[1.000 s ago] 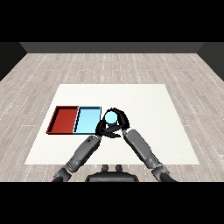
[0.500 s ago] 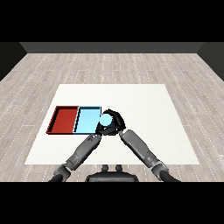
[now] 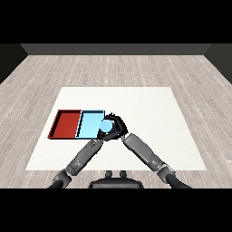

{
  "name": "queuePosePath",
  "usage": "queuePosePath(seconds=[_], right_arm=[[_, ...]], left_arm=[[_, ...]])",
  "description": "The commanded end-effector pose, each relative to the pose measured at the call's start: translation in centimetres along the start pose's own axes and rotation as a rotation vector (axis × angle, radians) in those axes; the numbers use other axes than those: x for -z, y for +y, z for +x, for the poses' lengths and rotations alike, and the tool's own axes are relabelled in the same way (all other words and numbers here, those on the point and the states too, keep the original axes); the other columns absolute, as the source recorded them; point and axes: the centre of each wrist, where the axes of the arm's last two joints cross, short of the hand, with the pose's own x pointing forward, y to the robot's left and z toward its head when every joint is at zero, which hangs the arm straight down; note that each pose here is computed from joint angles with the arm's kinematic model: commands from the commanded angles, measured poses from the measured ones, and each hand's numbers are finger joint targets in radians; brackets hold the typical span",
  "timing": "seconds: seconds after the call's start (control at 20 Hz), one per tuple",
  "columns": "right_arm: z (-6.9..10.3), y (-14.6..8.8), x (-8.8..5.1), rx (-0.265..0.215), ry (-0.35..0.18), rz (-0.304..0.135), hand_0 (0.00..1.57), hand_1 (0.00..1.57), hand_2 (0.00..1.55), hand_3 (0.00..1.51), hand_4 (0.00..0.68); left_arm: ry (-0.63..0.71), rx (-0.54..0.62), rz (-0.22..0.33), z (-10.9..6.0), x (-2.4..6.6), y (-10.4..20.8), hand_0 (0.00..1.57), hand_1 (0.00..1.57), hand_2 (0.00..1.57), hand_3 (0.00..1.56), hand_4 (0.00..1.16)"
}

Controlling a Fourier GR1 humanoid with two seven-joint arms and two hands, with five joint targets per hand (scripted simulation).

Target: Pick the blue can and put it in the blue box

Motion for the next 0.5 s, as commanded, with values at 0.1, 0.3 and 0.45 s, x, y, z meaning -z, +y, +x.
queuePosePath(seconds=[0.1,0.3,0.45], right_arm=[[-1.6,0.9,-2.6,0.077,0.003,0.022,1.44,1.44,1.45,1.39,0.604],[1.4,2.3,-0.6,0.079,-0.002,0.004,1.43,1.43,1.45,1.39,0.591],[-0.8,1.5,0.1,0.081,-0.002,0.002,1.43,1.43,1.45,1.39,0.588]], left_arm=[[-0.018,-0.071,0.056,0.2,-0.75,-1.5,0.95,0.95,0.97,0.85,0.69],[-0.032,-0.113,0.018,1.1,0.62,-1.6,0.65,0.65,0.75,0.52,0.67],[0.004,-0.083,0.033,-0.2,-1.5,-2.4,0.83,0.83,0.88,0.74,0.67]])
